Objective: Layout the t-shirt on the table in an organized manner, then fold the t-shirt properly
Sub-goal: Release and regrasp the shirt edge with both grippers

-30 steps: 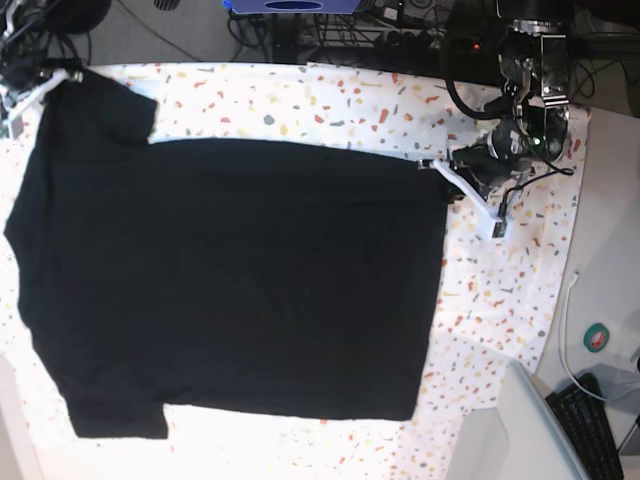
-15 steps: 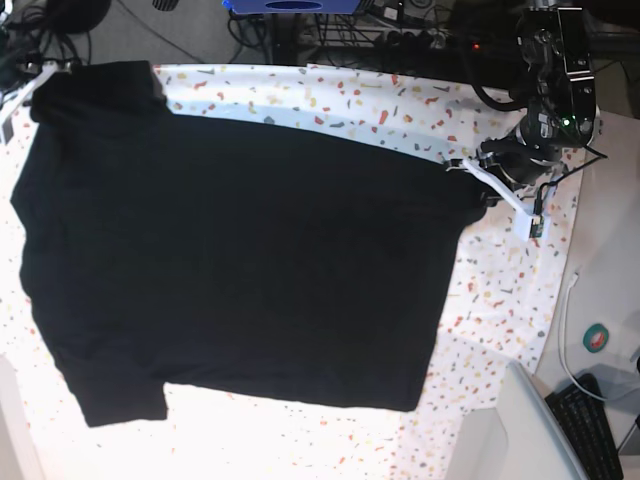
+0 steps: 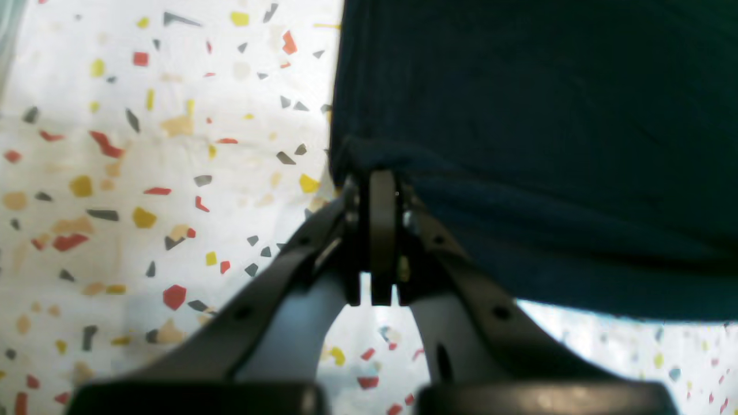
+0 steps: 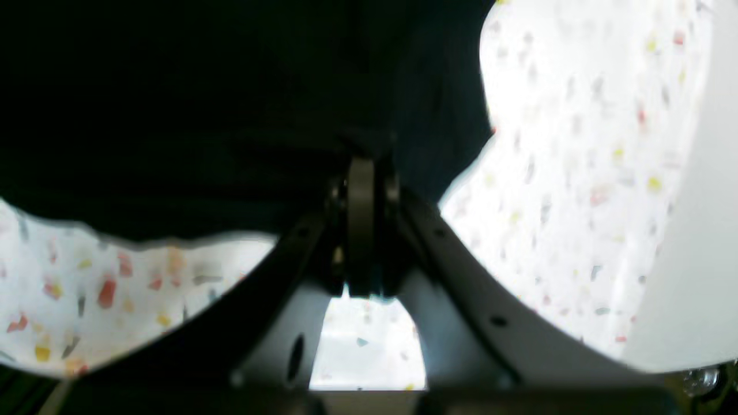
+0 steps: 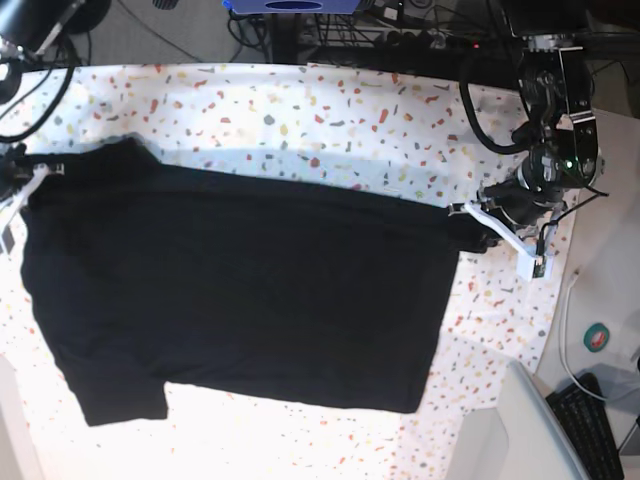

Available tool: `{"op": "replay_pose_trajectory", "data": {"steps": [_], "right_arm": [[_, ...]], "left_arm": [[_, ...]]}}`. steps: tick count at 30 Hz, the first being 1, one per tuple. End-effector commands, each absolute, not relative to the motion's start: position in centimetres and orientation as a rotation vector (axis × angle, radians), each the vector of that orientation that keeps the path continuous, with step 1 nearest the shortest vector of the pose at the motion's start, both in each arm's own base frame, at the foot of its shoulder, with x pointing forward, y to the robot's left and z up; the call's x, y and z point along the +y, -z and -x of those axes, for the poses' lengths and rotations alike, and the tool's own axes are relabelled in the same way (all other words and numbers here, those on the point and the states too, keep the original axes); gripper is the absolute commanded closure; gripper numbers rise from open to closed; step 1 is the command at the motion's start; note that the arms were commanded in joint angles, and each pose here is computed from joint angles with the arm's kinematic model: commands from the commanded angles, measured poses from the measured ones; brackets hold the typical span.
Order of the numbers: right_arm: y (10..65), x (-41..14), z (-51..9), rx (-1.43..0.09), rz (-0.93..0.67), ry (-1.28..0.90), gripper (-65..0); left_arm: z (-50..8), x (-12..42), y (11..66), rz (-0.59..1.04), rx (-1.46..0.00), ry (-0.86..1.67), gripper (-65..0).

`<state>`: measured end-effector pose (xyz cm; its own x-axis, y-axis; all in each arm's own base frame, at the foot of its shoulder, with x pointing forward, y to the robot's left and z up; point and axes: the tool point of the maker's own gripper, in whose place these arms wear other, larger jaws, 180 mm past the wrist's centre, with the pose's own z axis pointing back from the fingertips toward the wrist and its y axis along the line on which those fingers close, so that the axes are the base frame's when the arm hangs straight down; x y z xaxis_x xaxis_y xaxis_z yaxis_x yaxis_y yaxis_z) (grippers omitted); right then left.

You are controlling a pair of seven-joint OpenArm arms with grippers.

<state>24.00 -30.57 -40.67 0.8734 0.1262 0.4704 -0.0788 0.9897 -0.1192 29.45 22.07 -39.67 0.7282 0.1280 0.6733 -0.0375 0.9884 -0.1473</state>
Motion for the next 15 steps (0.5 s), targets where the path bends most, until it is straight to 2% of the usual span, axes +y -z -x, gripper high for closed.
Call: {"op": "replay_pose_trajectory", "data": {"steps": [1,9,15], "right_arm": [[39.5,-31.6,-25.4,-0.526,0.134,-0.123,0.0],[39.5,-32.6,-29.7,-0.497,0.182,-0.135,0.0],[40.0,-32.3,-31.8,-0.517,0.147,-0.124,0.0]], "left_arm": [[-30.4,22.6,38.9,0.118,-0.783,-0.097,0.0],[-33.0,23.2,39.0,0.131,-0.79,-0.129,0.0],[-34.6,23.6,39.7,0.145,-0.773,-0.161,0.0]]}}
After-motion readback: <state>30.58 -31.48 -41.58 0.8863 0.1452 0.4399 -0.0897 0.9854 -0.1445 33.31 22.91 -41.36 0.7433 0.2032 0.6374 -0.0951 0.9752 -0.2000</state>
